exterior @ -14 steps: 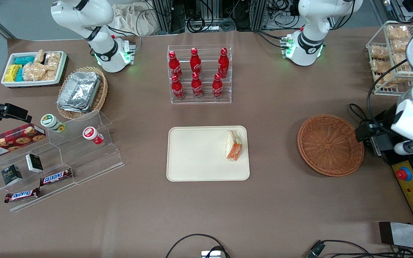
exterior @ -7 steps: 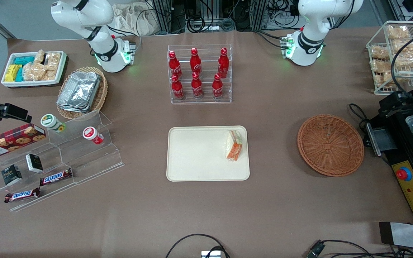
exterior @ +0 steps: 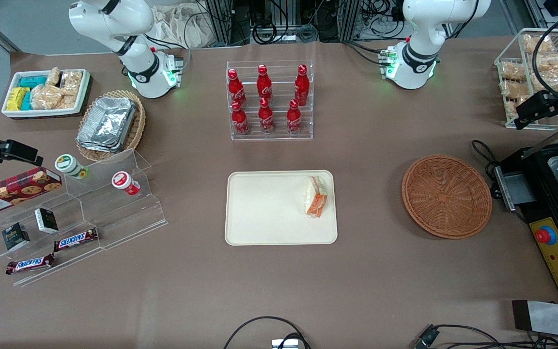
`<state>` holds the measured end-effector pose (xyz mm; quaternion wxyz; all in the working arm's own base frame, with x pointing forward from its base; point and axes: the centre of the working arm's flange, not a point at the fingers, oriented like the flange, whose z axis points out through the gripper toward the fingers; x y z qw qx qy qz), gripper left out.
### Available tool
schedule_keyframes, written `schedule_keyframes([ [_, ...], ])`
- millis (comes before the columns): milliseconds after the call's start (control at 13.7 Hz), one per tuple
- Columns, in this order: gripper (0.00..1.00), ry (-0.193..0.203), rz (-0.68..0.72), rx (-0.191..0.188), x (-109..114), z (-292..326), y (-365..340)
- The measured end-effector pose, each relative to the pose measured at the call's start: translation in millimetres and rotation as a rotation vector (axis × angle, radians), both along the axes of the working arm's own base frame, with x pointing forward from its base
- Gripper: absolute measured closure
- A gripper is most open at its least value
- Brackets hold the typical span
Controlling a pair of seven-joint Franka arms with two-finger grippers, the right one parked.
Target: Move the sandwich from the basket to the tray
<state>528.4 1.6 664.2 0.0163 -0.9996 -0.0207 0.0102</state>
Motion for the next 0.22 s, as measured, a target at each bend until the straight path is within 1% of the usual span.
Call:
schedule_keyframes([
  [218, 0.00, 0.001, -0.005, -0.001, 0.0, -0.6, -2.8],
])
